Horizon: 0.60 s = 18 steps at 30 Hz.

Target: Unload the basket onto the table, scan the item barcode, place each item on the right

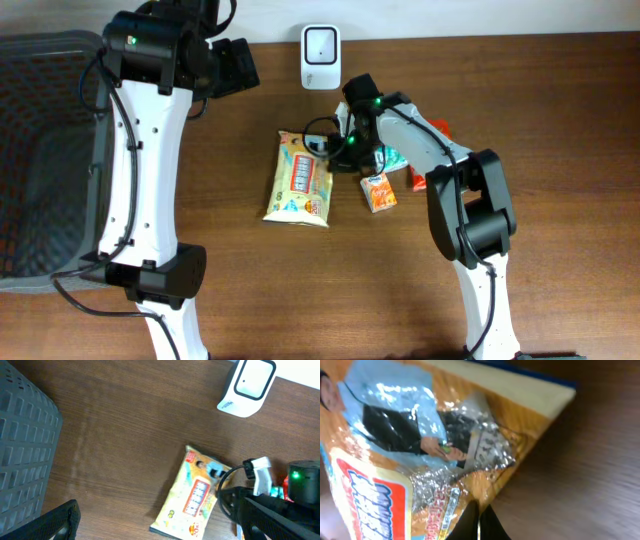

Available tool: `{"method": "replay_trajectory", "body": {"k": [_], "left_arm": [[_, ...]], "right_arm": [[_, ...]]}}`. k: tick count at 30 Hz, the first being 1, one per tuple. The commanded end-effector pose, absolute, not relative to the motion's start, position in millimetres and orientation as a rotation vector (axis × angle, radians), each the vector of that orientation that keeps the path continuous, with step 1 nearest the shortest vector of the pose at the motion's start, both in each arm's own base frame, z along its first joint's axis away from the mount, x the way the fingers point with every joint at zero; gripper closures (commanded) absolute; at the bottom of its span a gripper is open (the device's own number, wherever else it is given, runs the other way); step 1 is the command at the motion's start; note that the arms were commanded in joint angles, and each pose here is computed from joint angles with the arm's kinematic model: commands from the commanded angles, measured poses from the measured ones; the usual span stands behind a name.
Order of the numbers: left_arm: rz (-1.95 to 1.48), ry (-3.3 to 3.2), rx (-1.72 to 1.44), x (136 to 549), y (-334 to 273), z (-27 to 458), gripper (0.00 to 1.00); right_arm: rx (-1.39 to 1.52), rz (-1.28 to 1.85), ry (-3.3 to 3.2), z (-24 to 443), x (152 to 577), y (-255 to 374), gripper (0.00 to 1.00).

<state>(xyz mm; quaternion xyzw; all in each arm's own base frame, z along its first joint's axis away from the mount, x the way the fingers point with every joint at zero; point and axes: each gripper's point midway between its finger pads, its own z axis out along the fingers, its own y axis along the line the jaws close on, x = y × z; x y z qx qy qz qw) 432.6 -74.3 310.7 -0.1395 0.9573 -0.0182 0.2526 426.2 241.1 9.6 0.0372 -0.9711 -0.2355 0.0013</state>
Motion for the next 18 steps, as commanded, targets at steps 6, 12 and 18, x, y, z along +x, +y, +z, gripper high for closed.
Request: {"method": "replay_trajectory", "body": {"k": [6,12,18], "left_arm": [[-0.053,2.606,-0.386,433.0,-74.6,309.5,0.01],[-0.053,2.606,-0.386,433.0,-74.6,309.5,0.01],[-0.053,2.606,-0.386,433.0,-74.6,309.5,0.01]], "right_arm": [[0.134,0.117,-3.442,138.8,471.3,164.5,0.96],[0.574,-0.602,-3.057,117.2,399.9,257.5,0.0],[0.276,-0.419,-2.977,46.2,366.0,251.1,0.01]]}}
